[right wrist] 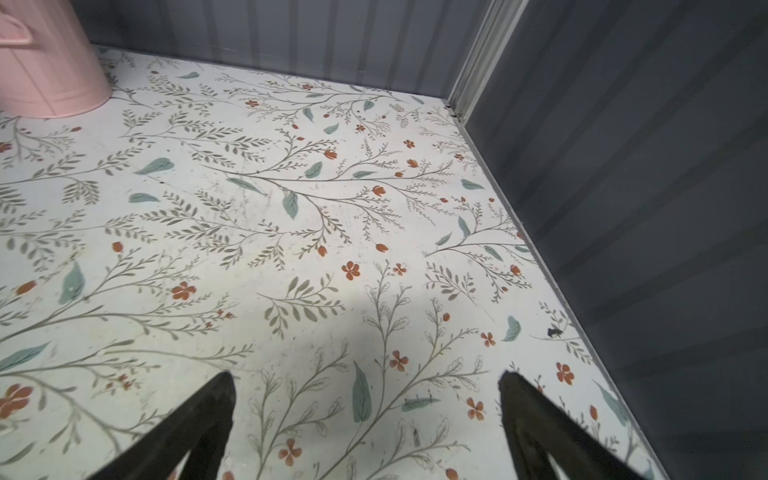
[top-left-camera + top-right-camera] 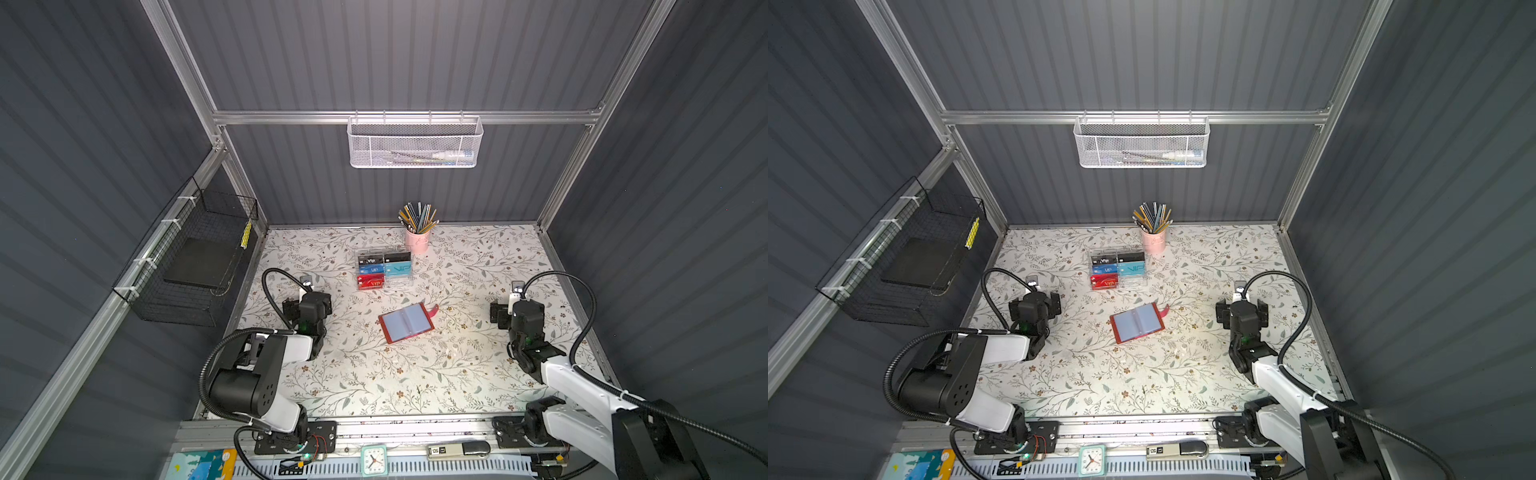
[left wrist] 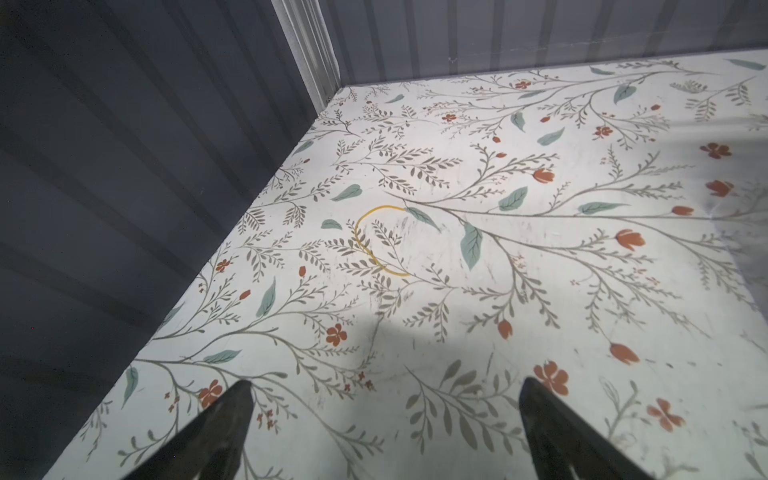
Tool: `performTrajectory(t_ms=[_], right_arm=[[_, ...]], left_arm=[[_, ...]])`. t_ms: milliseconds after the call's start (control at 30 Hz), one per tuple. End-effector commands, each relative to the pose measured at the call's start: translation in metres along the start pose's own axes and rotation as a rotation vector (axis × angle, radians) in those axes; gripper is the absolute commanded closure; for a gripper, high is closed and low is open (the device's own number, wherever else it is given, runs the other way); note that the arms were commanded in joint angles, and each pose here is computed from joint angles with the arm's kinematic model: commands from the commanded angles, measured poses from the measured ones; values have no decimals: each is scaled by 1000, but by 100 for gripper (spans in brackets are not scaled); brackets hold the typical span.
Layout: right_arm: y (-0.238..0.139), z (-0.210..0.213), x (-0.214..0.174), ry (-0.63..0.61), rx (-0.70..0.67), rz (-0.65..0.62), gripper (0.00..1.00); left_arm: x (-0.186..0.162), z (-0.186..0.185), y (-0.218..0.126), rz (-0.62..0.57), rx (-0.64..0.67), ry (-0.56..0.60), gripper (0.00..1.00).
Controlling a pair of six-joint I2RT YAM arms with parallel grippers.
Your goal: Take the credit cards out of the card holder
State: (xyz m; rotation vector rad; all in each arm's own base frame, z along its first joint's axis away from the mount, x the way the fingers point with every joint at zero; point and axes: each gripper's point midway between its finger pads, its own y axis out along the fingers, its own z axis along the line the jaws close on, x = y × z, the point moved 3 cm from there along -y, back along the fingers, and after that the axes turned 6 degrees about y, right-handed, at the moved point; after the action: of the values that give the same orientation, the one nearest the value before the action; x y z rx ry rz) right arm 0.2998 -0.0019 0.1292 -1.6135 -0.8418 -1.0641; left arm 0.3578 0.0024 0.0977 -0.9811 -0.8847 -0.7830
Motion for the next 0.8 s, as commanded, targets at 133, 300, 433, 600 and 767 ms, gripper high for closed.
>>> performTrajectory(t_ms=[133,300,433,600,767], right_arm=[[36,2,39,97,1,-205,1],[58,-10,28,180,47,-99,1],[54,-24,18,282,114,-170,1],[51,-26,15,286,94,-161,1],[46,-31,15,301,66,-196,1]], left_arm=[[-2,-8,23,-30,-56,-20,0],[-5,-5,30,-29,-70,-51,0],[-5,-4,30,-24,-69,-53,0],[-4,-4,30,-35,-68,-51,0],[-4,-4,30,-35,-68,-50,0]])
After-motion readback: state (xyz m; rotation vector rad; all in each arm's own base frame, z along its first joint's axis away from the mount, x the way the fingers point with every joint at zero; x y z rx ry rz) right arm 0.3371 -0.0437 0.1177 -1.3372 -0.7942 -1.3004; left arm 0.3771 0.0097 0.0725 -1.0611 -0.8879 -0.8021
